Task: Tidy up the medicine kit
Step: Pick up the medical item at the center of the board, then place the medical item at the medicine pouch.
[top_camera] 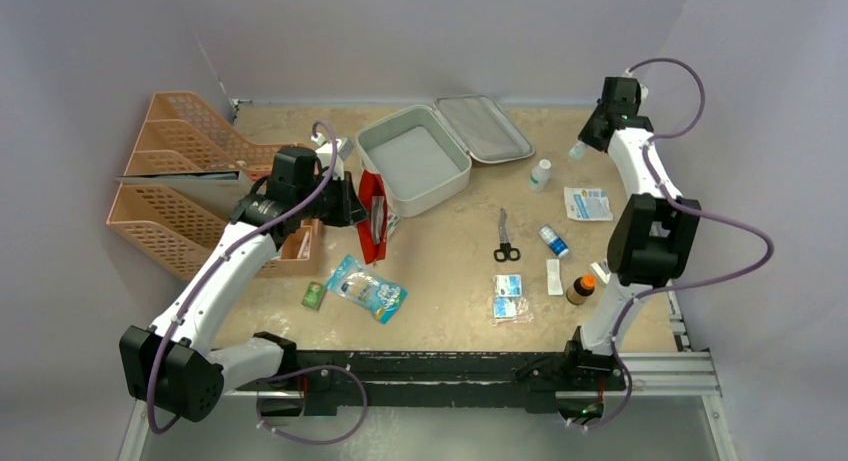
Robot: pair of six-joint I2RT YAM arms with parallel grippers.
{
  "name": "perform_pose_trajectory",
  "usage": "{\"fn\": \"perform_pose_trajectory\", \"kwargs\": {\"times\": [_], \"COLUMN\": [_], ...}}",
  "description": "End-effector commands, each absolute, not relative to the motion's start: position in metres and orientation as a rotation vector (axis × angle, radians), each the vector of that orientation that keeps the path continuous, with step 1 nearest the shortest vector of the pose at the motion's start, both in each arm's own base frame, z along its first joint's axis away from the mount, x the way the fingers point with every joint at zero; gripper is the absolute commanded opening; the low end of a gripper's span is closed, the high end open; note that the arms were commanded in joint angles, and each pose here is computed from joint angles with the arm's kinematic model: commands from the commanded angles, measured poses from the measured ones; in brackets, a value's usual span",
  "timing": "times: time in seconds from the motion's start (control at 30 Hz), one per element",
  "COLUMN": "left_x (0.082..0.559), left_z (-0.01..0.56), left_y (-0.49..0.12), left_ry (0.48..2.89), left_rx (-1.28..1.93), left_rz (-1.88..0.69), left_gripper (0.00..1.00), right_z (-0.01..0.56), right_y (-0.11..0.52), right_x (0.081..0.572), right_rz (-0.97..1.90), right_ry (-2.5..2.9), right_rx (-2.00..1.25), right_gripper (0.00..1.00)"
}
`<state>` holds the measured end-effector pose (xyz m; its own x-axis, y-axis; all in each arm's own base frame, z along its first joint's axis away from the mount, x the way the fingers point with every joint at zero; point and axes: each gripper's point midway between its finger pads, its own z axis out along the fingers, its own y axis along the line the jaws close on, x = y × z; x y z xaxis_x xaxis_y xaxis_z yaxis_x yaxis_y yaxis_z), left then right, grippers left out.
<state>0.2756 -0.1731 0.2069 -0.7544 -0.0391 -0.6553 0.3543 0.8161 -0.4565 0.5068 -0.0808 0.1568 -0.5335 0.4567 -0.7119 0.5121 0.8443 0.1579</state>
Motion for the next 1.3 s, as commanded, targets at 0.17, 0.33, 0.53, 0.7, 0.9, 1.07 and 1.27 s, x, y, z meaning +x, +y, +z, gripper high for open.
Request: {"fn": "perform_pose_trajectory", "kwargs": {"times": [0.17,0.33,0.53,0.7,0.9,1.07,1.27], "left_x": [0.284,0.284,0.284,0.285,0.284,0.284,0.283], "left_z": [0.222,0.221,0.22,0.218,0.217,0.217,0.219], "left_y": [-0.174,-0.174,-0.173,-0.174,-0.175,-0.177,-0.178], "left_ry": [2.251,2.257,2.259,2.264,2.27,2.269,2.262], "left_rx": [0.254,0.252,0.248,0.244,0.244,0.247,0.255], "left_rz": [-0.751,-0.748,-0.744,-0.748,-0.76,-0.77,-0.782], "left_gripper": [0.0,0.0,0.0,0.0,0.0,0.0,0.0], "right_z": [0.226,0.246,0.256,0.261,0.281,0.292,0.3], "right_y": [0.026,0.106,0.179,0.225,0.277,0.31,0.347], "right_x": [0.463,0.434,0.383,0.348,0.314,0.3,0.281], "right_rz": [0.33,0.518,0.674,0.8,0.922,0.989,1.046], "right_ry": [2.197,2.167,2.156,2.109,2.05,2.018,1.995], "right_rx": [0.454,0.202,0.014,-0.067,-0.18,-0.255,-0.328], "right_gripper": [0.0,0.0,0.0,0.0,0.0,0.0,0.0]}}
